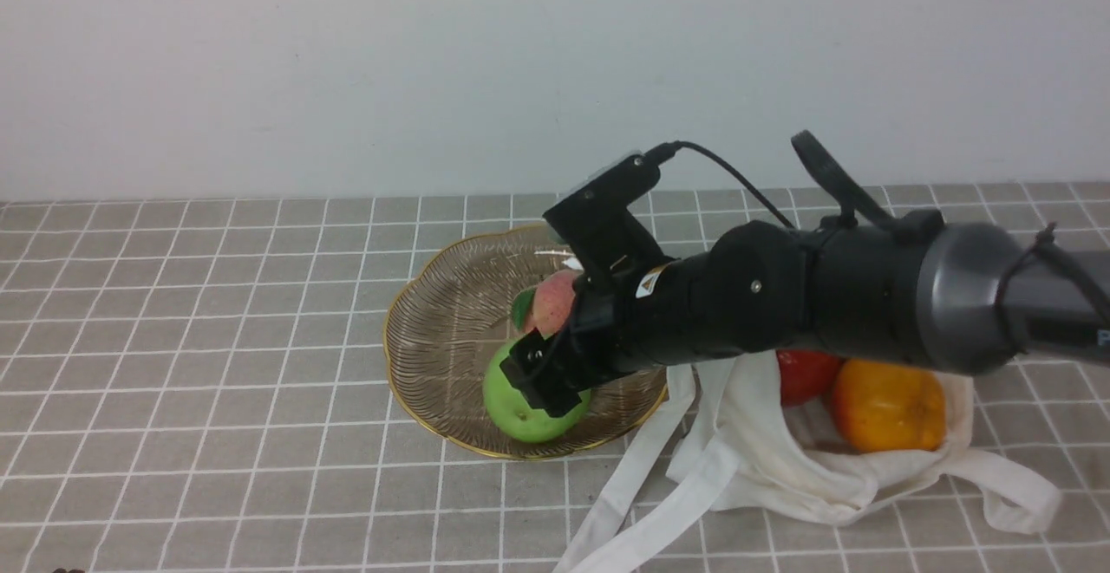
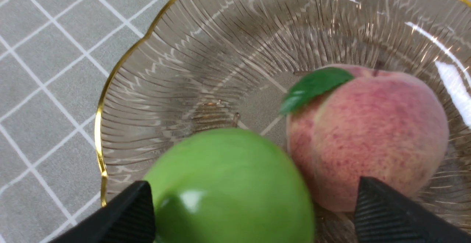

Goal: Take the fruit out of the bag on the grey coffee tablecloth and place them on the plate.

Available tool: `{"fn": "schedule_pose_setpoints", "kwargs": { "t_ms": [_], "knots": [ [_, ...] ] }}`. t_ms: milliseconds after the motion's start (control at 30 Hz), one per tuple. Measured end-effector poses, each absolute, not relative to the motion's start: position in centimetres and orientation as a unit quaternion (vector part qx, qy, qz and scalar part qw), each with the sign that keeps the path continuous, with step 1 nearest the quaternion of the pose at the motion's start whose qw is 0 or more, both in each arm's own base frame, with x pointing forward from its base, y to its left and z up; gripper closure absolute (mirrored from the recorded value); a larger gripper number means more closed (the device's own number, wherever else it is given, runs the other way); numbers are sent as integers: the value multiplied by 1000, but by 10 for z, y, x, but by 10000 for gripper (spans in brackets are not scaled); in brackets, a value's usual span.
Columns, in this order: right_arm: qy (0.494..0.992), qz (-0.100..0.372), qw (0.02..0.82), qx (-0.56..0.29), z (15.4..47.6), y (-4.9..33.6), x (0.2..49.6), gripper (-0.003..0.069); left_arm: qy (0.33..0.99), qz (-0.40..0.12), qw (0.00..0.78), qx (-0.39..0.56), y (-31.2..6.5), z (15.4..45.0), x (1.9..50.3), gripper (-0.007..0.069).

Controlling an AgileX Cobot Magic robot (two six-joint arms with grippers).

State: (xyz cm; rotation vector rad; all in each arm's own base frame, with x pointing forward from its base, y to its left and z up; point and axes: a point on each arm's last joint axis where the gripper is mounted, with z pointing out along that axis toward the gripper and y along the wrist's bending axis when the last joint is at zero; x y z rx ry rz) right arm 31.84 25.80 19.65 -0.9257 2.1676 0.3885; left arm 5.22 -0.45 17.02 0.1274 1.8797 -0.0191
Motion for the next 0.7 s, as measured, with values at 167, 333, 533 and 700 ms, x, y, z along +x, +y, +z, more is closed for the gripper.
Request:
{"fn": "schedule_pose_setpoints", "kwargs": {
  "t_ms": [167,333,533,700],
  "knots": [
    [834,152,376,-374,213,255,314,-32,807,-8,588,55,-4,170,52,633],
    [816,159,382,-405,259,242,294,-1,807,-8,588,55,-4,170,52,633],
    [820,157,350,-426,325,196,251,141,807,-8,588,55,-4,170,52,633],
    [839,121,323,-421,367,146,208,295,807,-8,588,55,-4,170,52,633]
  ]
}}
